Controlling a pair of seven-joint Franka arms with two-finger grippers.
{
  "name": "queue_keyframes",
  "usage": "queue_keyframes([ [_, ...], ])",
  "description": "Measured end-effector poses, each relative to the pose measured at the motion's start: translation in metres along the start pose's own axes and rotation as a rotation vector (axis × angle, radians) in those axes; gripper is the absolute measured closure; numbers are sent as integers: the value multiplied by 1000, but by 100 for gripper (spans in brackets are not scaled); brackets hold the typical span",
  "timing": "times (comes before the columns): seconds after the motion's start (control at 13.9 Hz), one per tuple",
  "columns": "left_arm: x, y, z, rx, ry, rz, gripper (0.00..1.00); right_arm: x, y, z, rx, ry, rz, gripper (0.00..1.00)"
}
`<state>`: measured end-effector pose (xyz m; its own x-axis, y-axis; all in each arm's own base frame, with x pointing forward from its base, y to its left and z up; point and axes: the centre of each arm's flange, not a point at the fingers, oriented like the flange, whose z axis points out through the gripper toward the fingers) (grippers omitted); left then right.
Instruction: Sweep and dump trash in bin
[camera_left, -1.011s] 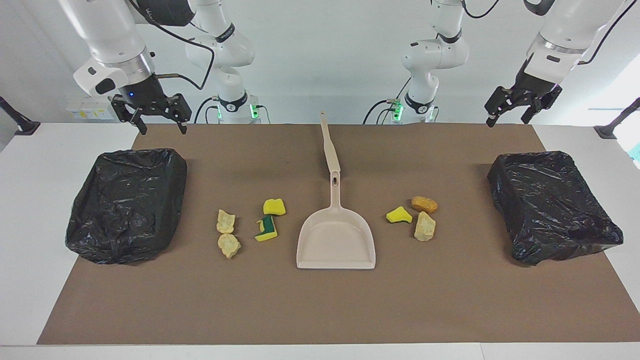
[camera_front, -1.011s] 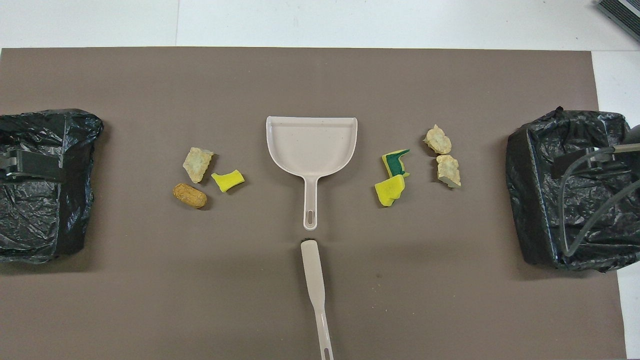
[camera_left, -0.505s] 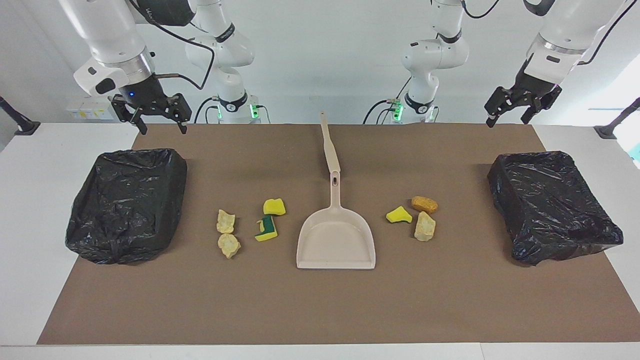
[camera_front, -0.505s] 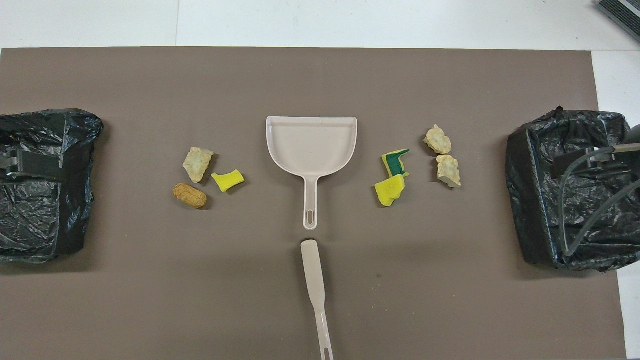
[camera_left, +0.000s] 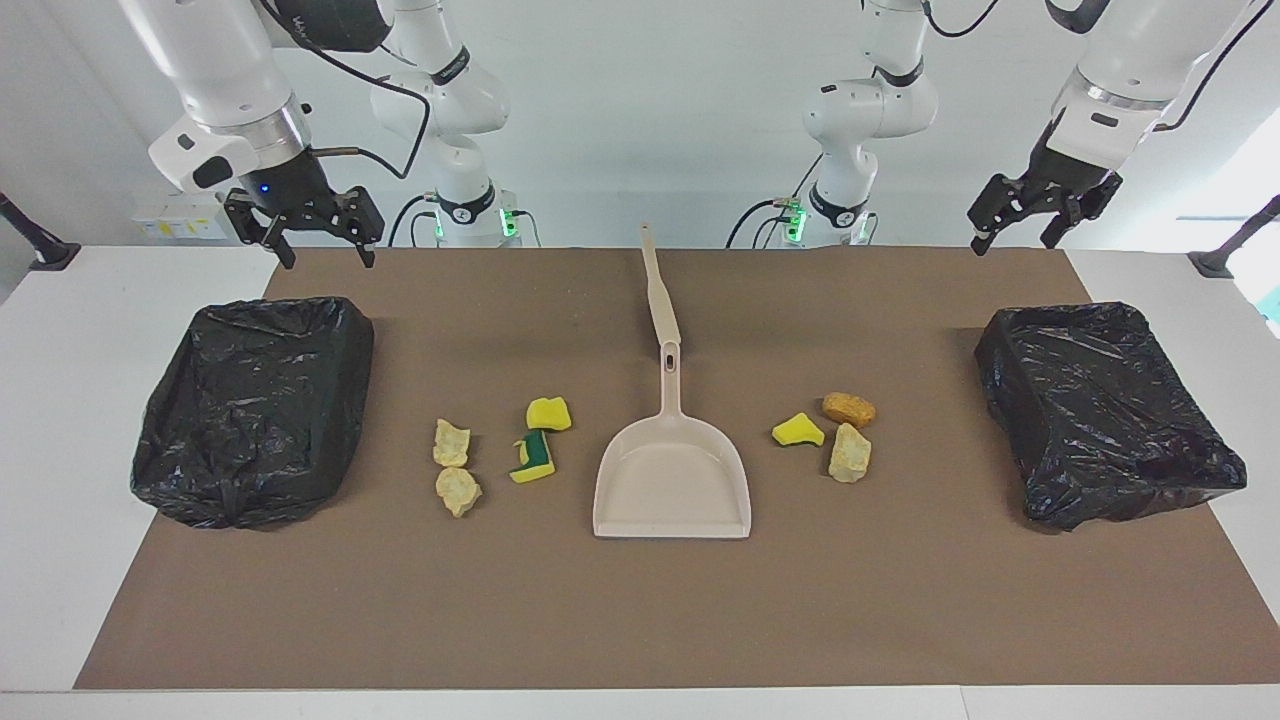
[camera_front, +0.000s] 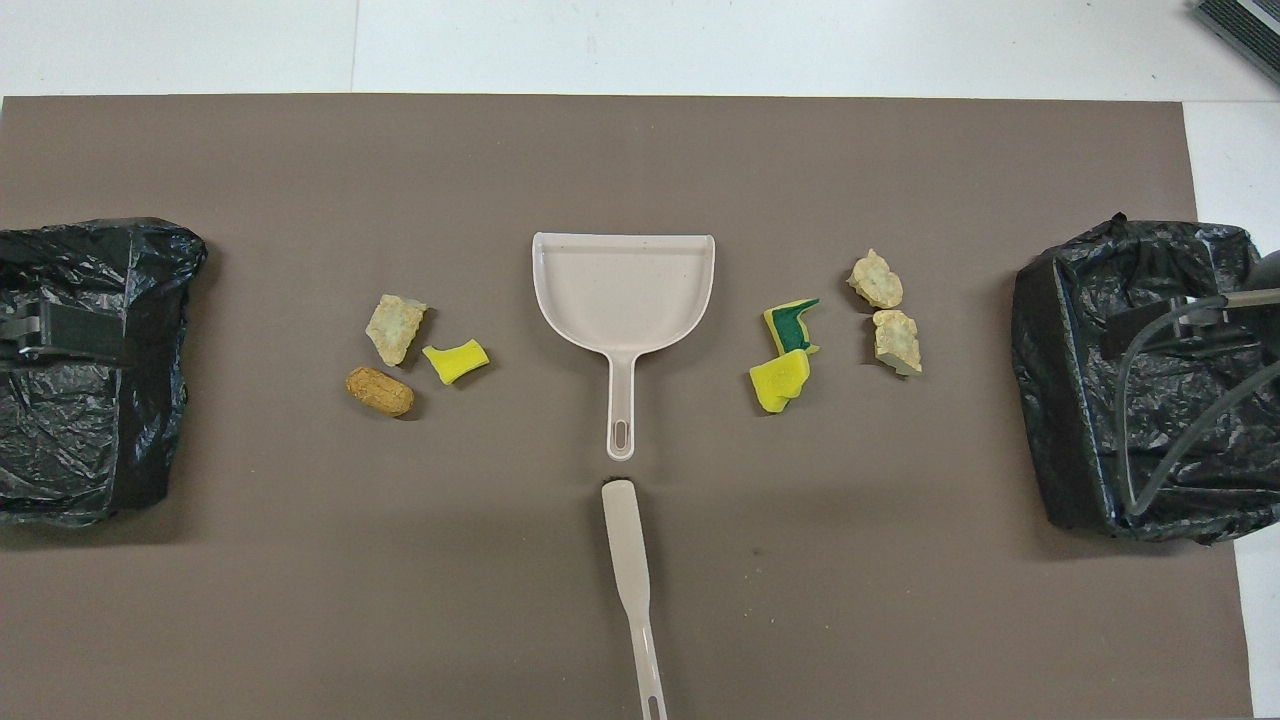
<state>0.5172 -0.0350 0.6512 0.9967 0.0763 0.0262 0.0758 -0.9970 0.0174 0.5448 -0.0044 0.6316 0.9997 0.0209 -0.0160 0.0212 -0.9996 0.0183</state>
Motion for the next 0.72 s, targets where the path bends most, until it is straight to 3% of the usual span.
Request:
queue_keyframes([
  [0.72,-20,36,17,-19,-44,47,0,-2,0,1,0,-3,0,0],
])
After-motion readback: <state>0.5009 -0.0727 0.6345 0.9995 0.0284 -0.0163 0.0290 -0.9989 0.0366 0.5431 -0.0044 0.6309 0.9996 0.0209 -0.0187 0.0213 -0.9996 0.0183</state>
